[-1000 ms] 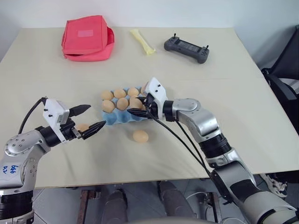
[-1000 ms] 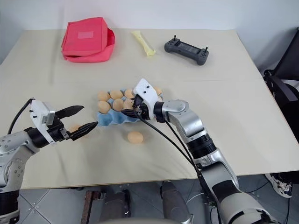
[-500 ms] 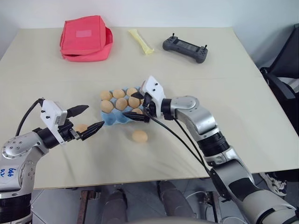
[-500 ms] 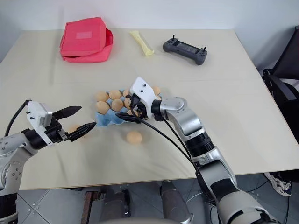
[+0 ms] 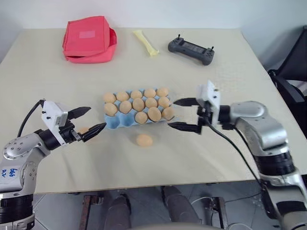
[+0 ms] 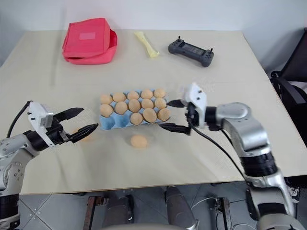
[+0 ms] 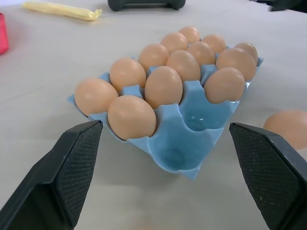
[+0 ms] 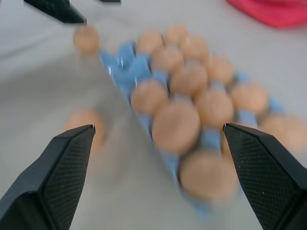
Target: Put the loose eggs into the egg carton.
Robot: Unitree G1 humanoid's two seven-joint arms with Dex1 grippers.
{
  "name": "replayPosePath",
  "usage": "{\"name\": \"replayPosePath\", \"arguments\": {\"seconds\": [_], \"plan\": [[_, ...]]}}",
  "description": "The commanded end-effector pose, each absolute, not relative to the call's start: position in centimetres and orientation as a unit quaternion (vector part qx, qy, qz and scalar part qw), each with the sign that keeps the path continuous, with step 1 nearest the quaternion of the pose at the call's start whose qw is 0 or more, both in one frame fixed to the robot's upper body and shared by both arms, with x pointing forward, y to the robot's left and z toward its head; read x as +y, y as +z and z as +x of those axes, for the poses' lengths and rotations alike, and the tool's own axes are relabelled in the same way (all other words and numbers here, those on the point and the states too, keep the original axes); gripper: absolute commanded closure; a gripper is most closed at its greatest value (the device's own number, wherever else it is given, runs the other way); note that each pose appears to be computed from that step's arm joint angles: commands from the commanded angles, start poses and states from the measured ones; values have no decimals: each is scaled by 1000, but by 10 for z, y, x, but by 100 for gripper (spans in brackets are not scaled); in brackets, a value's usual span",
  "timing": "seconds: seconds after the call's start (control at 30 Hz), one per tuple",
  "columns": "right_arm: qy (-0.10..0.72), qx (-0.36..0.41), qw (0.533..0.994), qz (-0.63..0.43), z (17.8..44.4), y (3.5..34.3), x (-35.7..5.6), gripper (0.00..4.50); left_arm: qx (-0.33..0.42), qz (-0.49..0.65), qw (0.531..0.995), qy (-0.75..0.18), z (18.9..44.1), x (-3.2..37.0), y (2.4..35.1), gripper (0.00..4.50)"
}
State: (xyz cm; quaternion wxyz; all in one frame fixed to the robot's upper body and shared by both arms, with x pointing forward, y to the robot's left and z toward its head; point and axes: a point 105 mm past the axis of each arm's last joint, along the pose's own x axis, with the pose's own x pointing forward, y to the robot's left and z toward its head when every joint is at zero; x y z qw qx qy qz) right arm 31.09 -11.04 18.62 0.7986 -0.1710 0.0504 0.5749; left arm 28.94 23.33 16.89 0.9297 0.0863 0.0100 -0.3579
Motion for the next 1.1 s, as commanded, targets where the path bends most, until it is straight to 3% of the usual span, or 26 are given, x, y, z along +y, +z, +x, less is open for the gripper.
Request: {"name": "replayPosePath", "arguments": {"seconds": [0.03, 0.33, 0.83, 1.1], "plan": [[589, 53, 785, -186, 291, 194, -126, 3, 1, 105, 927, -361, 287, 238, 178, 0], [596, 114, 768, -202, 274, 169, -135, 3, 14, 112, 927, -359, 282, 250, 177, 0], [681, 84, 694, -221, 301, 135, -24, 3, 40, 109, 938, -326, 245, 267, 170, 0], [686, 78, 683, -238, 310, 126, -3, 3, 39, 104, 945, -308, 234, 266, 168, 0]]}}
